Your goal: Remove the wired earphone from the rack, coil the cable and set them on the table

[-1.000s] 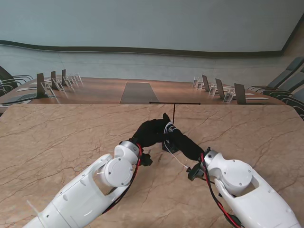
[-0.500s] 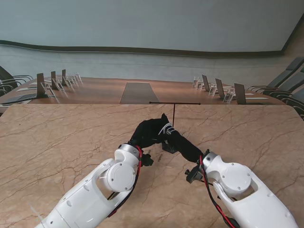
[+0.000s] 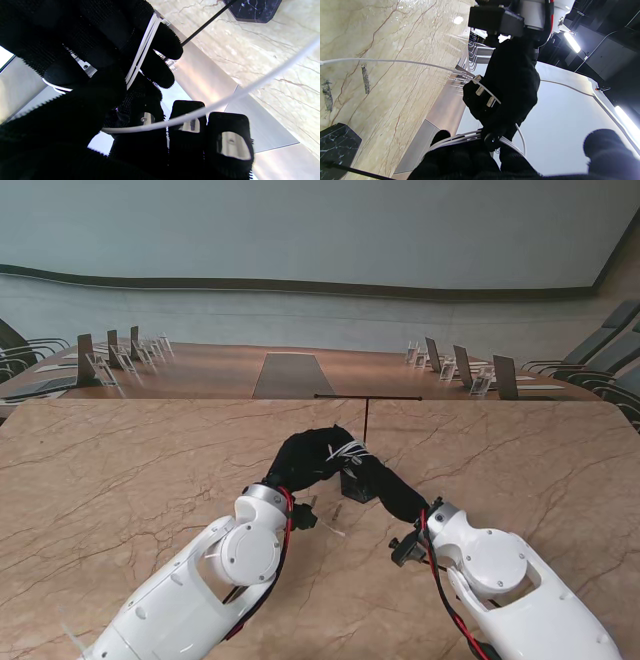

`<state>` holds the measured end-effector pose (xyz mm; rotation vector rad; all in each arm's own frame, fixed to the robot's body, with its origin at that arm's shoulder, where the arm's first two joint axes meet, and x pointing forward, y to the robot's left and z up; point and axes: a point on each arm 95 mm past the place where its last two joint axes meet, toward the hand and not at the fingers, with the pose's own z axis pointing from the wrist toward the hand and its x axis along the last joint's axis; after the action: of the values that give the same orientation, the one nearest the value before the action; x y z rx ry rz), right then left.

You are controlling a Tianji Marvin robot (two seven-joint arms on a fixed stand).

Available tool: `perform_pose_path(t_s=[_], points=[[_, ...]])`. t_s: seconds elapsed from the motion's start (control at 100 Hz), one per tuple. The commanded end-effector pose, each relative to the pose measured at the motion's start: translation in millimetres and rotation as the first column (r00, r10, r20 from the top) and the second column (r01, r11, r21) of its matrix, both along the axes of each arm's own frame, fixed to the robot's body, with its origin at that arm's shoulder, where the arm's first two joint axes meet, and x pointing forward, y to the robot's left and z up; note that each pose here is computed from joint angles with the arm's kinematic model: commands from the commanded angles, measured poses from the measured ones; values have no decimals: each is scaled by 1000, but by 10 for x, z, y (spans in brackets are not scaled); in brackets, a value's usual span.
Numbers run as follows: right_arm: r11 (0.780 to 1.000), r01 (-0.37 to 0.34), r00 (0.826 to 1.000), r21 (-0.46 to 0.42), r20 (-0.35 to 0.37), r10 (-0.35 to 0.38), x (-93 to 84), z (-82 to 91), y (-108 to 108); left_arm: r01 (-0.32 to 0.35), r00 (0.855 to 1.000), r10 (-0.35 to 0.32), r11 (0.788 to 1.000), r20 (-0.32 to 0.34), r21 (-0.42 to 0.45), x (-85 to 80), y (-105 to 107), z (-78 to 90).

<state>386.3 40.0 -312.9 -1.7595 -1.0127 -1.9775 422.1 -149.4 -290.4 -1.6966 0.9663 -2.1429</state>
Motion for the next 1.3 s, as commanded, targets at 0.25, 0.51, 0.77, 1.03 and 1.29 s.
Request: perform_pose_path(t_s=[0.25, 0.51, 0.77, 1.03, 1.29], points=[[1000, -22, 1000, 11, -7, 22, -62, -38, 71, 25, 1000, -26, 1000, -18, -13, -13, -62, 35], [1000, -14, 1000, 22, 7, 14, -59, -23, 152, 66, 998, -66, 998, -18, 2, -12, -145, 46], [1000, -10, 999, 12, 39, 10, -42, 15, 232, 74, 997, -73, 997, -3, 27, -5, -220, 98], [1000, -8, 999, 18, 39, 7, -71, 33, 278, 48, 998, -50, 998, 44, 49, -1, -242, 101], [999, -39, 999, 21, 34, 39, -156, 45, 335, -21, 996, 22, 1000, 89, -8, 50, -287, 152]])
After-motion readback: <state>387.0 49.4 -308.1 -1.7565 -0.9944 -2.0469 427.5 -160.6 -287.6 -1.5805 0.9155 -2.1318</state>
